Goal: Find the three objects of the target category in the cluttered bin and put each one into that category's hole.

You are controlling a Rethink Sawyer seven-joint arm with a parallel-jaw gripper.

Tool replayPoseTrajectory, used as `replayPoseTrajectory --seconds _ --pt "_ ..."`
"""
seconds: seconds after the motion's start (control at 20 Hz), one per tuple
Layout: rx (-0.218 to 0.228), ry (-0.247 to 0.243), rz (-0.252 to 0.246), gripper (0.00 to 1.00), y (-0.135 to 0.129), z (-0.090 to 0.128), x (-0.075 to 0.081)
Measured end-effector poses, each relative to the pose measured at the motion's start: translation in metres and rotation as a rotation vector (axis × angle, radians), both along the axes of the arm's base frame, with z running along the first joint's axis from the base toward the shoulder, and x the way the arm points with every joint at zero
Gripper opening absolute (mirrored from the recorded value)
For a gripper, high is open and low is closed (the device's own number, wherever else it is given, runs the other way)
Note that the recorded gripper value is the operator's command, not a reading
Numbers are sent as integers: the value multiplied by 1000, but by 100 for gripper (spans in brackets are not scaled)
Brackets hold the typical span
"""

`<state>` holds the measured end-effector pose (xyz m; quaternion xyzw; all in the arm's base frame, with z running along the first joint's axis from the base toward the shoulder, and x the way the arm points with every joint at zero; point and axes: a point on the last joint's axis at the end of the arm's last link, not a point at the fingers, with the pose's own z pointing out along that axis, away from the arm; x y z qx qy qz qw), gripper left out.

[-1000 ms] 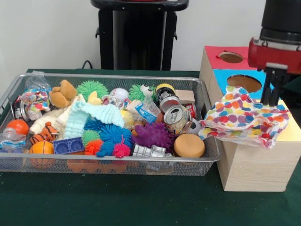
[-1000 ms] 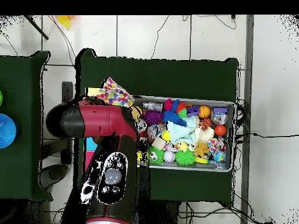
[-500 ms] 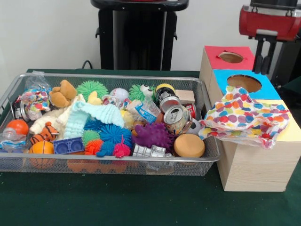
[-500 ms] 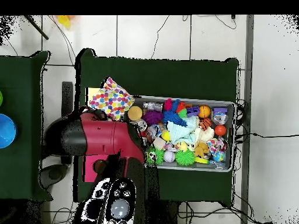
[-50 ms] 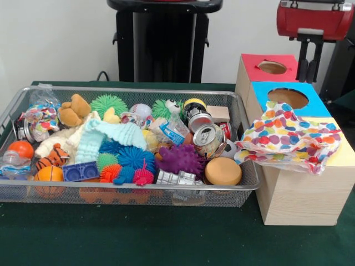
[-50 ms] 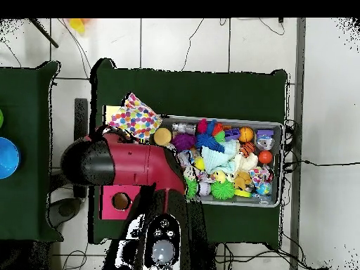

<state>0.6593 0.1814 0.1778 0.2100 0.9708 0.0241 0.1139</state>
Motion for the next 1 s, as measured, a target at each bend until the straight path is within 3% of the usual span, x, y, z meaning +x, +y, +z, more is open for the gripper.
replayPoseTrajectory --seconds 0.45,0.8,1.0 --pt "64 46 -8 0 -2 -11 -10" --pt "57 64 49 0 2 -31 -32" --pt "41 60 103 0 6 -47 -54"
